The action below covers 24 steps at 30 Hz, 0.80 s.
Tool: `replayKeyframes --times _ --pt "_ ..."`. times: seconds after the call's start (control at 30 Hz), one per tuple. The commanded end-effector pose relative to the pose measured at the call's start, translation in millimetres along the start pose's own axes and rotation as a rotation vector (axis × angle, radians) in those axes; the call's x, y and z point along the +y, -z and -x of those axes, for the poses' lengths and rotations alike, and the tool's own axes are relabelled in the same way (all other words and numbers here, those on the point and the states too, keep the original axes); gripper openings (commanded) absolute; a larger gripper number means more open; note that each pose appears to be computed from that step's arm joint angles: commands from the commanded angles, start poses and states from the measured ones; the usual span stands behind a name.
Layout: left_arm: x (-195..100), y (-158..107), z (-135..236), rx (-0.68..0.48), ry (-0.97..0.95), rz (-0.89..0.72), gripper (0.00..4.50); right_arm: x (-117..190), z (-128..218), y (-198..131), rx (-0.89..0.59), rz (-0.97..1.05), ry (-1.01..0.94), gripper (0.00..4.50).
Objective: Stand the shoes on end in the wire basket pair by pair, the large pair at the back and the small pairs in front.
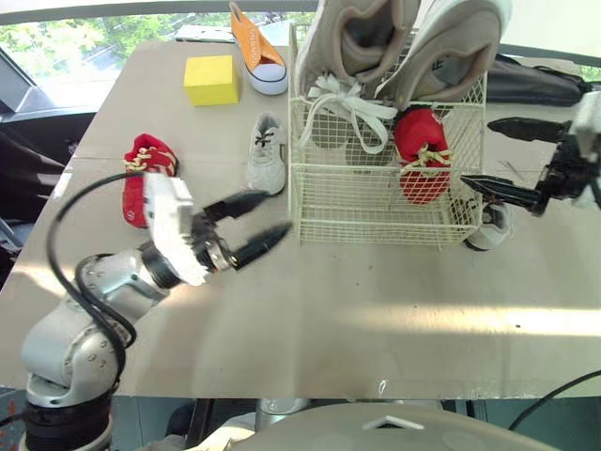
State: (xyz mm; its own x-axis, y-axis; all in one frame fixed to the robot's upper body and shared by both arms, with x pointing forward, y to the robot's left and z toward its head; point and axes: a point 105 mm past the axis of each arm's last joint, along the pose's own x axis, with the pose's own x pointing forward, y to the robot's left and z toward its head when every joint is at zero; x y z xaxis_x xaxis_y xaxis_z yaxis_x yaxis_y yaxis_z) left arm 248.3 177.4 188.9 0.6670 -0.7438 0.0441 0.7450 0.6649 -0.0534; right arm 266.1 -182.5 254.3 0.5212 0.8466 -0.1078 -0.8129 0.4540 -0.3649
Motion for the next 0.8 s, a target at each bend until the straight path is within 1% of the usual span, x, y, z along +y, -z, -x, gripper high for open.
replayKeyframes --times 0.03,0.1,0.13,0.23,0.3,0.4,0.43,0.5,0.6,0.67,0.73,0.8 --pt "54.0 -7.3 31.3 0.016 -0.261 0.052 4.04 43.4 2.9 -40.1 -0.139 0.110 -0.144 4.44" --pt "82.4 -1.6 53.6 0.102 -0.373 0.139 4.04 58.7 -3.8 -42.4 -0.162 0.100 -0.181 4.44" --pt "91.7 0.3 62.4 0.137 -0.414 0.181 4.04 63.8 -6.7 -43.2 -0.169 0.095 -0.193 4.44" --pt "131.6 -2.5 87.1 0.247 -0.562 0.259 4.04 77.7 -14.6 -46.8 -0.202 0.123 -0.224 4.44" --pt "153.6 -8.6 94.2 0.271 -0.637 0.293 4.04 86.0 -19.2 -48.4 -0.215 0.146 -0.239 4.44" --pt "176.2 -9.2 97.6 0.322 -0.700 0.371 4.04 96.6 -25.4 -50.4 -0.226 0.168 -0.258 4.44" --pt "181.3 -8.7 97.8 0.337 -0.711 0.398 4.04 99.0 -26.7 -51.1 -0.228 0.172 -0.260 4.44" --pt "191.9 -8.4 96.7 0.385 -0.719 0.371 4.04 102.6 -28.4 -53.1 -0.235 0.175 -0.261 4.44" --pt "207.0 -11.1 94.9 0.413 -0.751 0.383 4.04 108.1 -30.0 -52.9 -0.224 0.174 -0.259 4.44" --pt "212.5 -4.3 98.9 0.477 -0.773 0.389 4.04 110.2 -28.9 -52.9 -0.217 0.166 -0.245 4.44" --pt "213.5 10.6 106.6 0.590 -0.774 0.371 4.04 111.0 -27.1 -53.8 -0.212 0.160 -0.226 4.44" --pt "216.1 18.7 111.3 0.643 -0.783 0.343 4.04 111.9 -26.0 -54.6 -0.207 0.156 -0.214 4.44"
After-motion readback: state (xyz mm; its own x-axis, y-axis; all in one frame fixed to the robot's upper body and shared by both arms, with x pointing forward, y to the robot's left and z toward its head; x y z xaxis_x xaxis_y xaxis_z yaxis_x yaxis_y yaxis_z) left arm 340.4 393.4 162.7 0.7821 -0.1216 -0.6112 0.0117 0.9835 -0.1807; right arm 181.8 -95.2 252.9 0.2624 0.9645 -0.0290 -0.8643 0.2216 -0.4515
